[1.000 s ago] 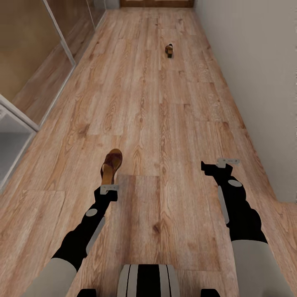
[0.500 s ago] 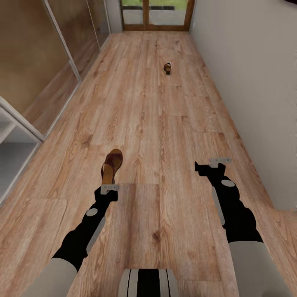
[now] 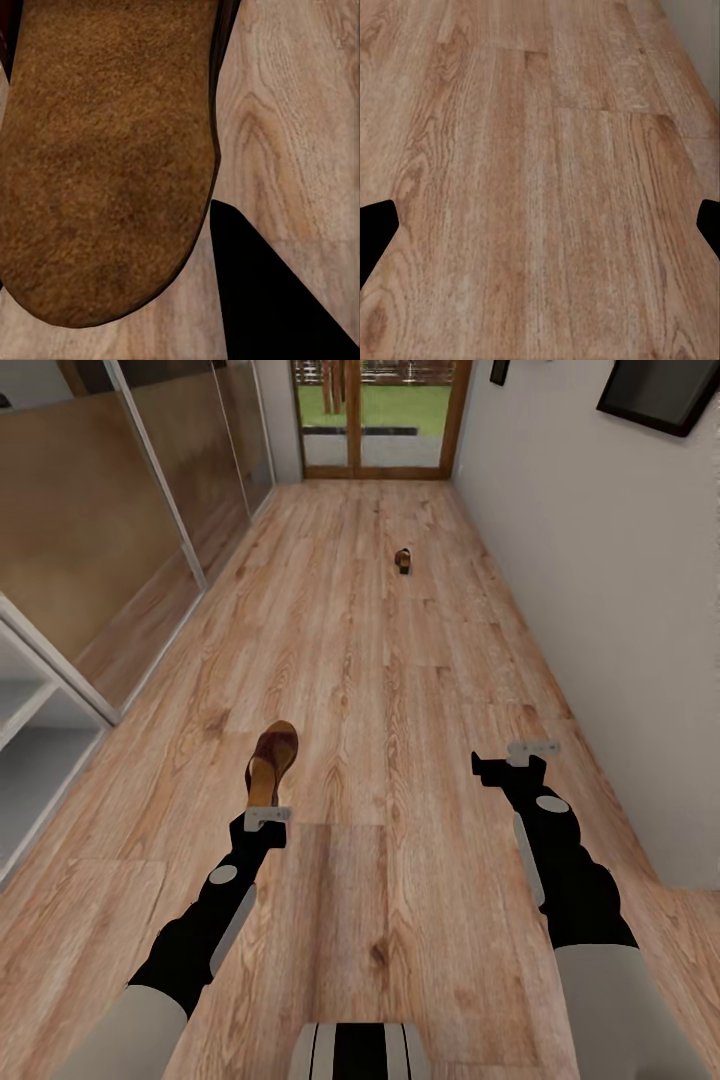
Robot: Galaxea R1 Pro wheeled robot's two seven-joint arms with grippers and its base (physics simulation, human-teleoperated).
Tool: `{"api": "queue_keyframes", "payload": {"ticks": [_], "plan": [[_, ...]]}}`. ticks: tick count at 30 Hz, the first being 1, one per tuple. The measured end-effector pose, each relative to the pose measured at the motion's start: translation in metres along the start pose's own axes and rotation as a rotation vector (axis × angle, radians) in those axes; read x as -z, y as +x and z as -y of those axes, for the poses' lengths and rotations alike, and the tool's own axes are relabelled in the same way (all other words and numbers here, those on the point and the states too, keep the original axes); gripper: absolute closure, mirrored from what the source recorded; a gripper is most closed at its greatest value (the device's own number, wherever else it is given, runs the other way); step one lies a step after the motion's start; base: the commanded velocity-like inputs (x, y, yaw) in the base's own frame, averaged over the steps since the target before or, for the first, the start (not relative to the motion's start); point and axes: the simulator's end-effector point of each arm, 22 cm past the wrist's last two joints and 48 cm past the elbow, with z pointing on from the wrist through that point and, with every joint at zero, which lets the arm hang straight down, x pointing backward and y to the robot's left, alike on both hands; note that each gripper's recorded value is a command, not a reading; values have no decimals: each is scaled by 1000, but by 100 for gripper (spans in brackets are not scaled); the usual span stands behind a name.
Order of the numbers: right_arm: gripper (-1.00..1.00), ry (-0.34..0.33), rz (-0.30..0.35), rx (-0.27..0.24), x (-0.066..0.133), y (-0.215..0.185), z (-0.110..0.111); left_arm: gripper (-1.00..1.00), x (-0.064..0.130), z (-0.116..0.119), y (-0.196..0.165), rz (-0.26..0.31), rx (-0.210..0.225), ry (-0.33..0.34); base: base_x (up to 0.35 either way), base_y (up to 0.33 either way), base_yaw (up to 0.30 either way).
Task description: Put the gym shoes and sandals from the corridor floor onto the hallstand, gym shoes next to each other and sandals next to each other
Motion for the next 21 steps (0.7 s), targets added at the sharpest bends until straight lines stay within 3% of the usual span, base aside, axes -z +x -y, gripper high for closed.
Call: {"api": "queue_keyframes", "payload": {"ticks": [21], "plan": [[-100, 4, 104, -12, 33, -68, 9, 100, 25, 0, -66, 103, -2, 0, 0, 0, 0]]}}
